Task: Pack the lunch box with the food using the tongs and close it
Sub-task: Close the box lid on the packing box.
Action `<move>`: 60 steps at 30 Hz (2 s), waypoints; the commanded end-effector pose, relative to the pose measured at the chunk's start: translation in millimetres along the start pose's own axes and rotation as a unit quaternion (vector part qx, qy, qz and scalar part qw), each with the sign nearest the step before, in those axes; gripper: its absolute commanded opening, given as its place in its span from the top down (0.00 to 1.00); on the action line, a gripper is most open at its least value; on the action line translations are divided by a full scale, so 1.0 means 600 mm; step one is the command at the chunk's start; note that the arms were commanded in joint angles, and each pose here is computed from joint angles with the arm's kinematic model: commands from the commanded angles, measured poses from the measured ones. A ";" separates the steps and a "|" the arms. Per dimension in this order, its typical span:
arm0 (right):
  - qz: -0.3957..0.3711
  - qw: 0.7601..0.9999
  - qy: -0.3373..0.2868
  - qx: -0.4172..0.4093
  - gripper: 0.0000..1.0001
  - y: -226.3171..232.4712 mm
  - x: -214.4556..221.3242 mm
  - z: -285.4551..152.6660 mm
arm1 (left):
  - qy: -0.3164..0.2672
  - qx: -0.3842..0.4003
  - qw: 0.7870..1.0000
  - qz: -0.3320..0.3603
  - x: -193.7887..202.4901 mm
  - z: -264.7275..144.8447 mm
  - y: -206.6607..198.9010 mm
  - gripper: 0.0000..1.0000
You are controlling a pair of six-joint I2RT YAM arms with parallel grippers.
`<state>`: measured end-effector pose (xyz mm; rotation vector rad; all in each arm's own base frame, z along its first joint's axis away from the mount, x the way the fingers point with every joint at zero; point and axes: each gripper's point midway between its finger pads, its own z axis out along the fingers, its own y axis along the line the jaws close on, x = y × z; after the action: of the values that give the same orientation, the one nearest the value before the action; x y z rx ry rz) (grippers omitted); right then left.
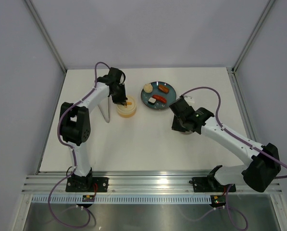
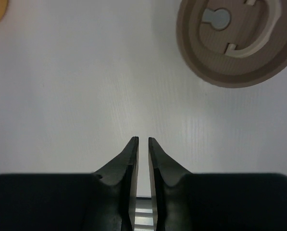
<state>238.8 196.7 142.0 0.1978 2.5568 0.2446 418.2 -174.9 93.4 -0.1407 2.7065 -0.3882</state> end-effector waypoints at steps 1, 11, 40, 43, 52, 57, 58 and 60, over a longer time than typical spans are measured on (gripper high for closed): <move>0.025 0.999 -0.032 0.015 0.79 -0.037 -0.047 -0.009 | -0.013 0.016 1.000 -0.003 -0.009 -0.005 -0.006 1.00; 0.061 0.996 -0.027 0.059 0.79 -0.121 -0.140 0.049 | -0.012 0.014 1.000 -0.004 -0.008 -0.002 -0.002 1.00; 0.027 0.996 -0.042 0.070 0.79 -0.104 -0.219 0.062 | -0.012 0.008 1.000 -0.005 -0.001 0.001 0.014 1.00; 0.038 0.995 -0.070 0.062 0.78 -0.106 -0.228 0.031 | -0.009 0.007 1.000 -0.003 0.001 0.003 0.016 1.00; 0.047 0.993 -0.066 0.089 0.78 -0.143 -0.185 0.021 | -0.009 -0.004 1.000 -0.004 0.006 0.009 0.025 1.00; 0.054 0.993 -0.061 0.088 0.78 -0.151 -0.165 0.019 | -0.011 -0.003 1.000 -0.002 0.006 0.008 0.026 1.00; 0.055 0.993 -0.058 0.089 0.78 -0.152 -0.160 0.020 | -0.009 0.007 1.000 -0.004 0.007 0.007 0.021 1.00; 0.055 0.993 -0.058 0.088 0.78 -0.153 -0.159 0.018 | -0.011 0.020 1.000 -0.007 0.006 0.002 0.014 1.00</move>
<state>314.9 96.8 146.7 0.3687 2.5176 0.0401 418.8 -172.5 89.0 -0.1496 2.6803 -0.4340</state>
